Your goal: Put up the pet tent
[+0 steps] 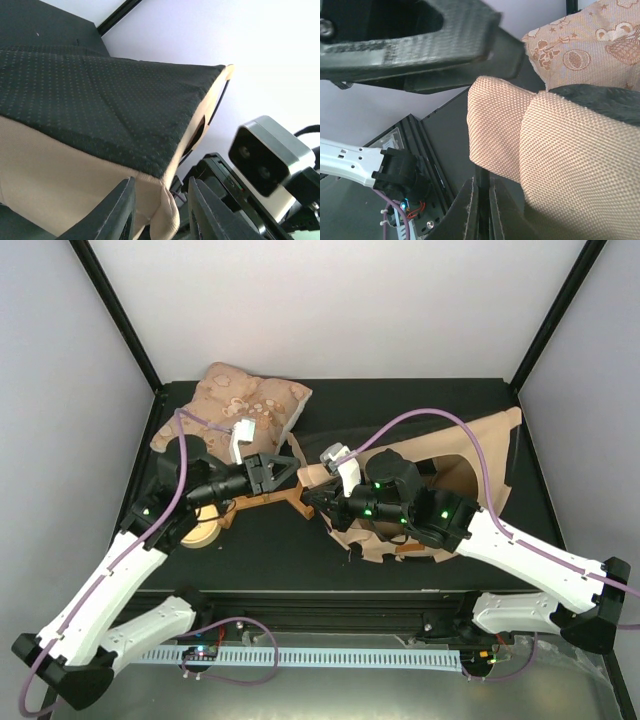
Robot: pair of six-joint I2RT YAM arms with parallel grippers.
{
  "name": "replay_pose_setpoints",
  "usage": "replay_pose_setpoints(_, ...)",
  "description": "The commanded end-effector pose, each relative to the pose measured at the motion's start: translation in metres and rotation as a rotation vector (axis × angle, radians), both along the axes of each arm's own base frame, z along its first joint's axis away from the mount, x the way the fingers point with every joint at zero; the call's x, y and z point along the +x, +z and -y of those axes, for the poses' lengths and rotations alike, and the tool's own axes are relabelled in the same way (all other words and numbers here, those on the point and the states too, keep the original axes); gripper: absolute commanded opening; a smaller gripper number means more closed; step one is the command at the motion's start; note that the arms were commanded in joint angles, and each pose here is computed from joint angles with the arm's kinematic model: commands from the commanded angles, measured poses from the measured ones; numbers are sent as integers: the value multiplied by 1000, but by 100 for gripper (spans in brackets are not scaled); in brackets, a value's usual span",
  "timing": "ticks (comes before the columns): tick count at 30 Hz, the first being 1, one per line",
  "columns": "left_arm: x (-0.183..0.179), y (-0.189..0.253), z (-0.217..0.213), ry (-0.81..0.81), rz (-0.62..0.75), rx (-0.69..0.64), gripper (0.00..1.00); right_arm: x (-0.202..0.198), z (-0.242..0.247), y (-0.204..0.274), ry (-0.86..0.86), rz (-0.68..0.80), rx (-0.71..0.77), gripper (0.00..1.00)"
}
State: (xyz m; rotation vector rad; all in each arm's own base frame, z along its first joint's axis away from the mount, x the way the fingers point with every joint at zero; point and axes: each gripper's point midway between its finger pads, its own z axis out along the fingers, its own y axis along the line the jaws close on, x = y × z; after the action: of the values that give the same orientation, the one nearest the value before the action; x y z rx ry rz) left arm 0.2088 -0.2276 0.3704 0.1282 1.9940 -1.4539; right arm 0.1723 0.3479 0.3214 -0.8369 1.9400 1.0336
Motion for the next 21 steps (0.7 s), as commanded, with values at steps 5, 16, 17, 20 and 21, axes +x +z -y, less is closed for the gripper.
replay_pose_setpoints(5, 8, 18, 10, -43, 44, 16, 23, 2, 4, -7, -21, -28, -17, 1)
replay_pose_setpoints(16, -1, 2, 12, -93, 18, 61, 5, 3, 2, -2, -29, -25, 1, 1)
replay_pose_setpoints(17, -2, 0, 13, -100, 15, 63, 5, 4, 2, -2, -30, -25, 3, 1)
replay_pose_setpoints(20, -4, -4, 13, -112, 13, 70, 6, 5, 1, -1, -33, -28, 2, 1)
replay_pose_setpoints(21, -5, -6, 14, -117, 12, 73, 6, 6, 0, -2, -35, -32, -2, 1)
